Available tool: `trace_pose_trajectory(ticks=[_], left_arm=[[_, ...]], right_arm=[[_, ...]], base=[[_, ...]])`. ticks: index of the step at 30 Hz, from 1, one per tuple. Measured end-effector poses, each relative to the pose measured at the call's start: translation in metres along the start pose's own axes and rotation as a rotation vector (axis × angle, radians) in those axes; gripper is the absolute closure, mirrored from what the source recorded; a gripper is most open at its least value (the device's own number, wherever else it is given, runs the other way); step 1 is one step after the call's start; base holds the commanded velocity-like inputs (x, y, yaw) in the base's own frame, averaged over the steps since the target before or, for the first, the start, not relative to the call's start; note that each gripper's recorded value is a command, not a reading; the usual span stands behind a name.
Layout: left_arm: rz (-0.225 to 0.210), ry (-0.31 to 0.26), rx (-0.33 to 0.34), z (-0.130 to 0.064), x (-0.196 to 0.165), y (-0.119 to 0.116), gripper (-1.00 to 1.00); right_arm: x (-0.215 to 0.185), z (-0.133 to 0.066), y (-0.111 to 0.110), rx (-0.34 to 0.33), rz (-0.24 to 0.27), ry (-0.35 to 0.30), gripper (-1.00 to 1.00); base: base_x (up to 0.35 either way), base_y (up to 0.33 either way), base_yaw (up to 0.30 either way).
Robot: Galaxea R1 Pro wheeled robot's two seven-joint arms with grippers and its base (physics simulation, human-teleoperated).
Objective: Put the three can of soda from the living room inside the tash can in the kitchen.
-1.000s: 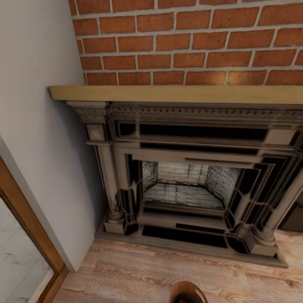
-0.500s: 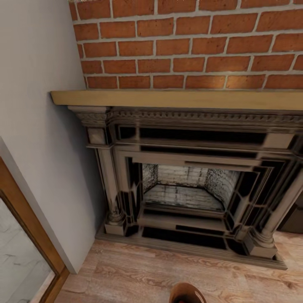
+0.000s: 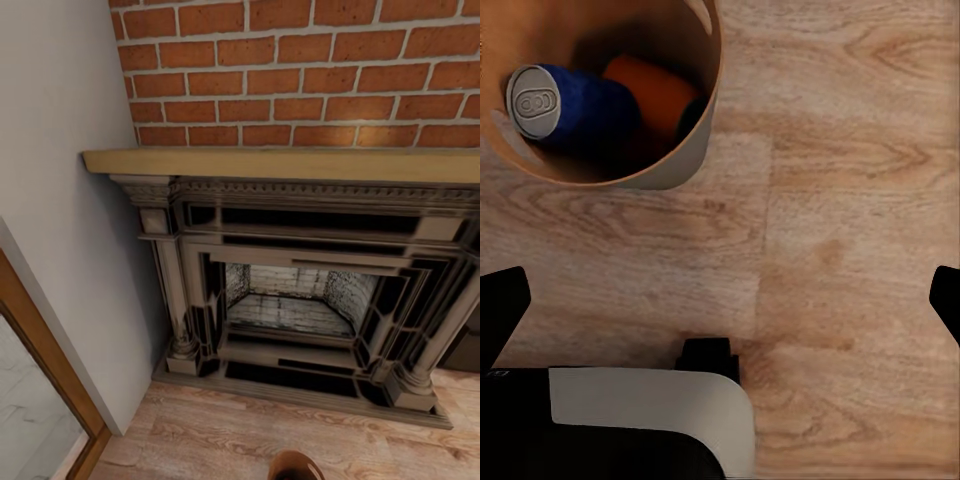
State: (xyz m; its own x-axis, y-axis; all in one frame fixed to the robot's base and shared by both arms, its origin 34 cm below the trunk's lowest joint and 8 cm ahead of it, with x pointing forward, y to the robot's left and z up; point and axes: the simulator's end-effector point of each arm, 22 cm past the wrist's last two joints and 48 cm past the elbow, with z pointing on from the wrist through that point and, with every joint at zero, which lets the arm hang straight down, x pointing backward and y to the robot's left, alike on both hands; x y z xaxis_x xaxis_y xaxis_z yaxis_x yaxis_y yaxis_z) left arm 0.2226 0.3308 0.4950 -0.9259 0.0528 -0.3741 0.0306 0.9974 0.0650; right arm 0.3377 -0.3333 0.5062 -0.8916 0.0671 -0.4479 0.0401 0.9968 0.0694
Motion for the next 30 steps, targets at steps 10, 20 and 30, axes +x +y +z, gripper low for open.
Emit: trace_pose_trajectory(ticks=[10,20,30], left_arm=[[0.000,0.069,-0.034,-0.034,0.043,0.017,-1.00],[-0.008,0.041,-0.044,-0.053,0.041,0.022,-1.00],[-0.017,0.033,-0.050,-0.067,0.036,0.024,-1.00]], right_arm=[[0.012,-0.018,0.002,0.001,0.013,0.031,-1.00],[0.064,-0.051,-0.007,0.037,0.021,0.120,-1.00],[0.126,-0.095,-0.013,0.057,0.024,0.215,-1.00]], base=[[0.000,0.000,0.000],[0.000,0.000,0.000],[0.000,0.000,0.000]])
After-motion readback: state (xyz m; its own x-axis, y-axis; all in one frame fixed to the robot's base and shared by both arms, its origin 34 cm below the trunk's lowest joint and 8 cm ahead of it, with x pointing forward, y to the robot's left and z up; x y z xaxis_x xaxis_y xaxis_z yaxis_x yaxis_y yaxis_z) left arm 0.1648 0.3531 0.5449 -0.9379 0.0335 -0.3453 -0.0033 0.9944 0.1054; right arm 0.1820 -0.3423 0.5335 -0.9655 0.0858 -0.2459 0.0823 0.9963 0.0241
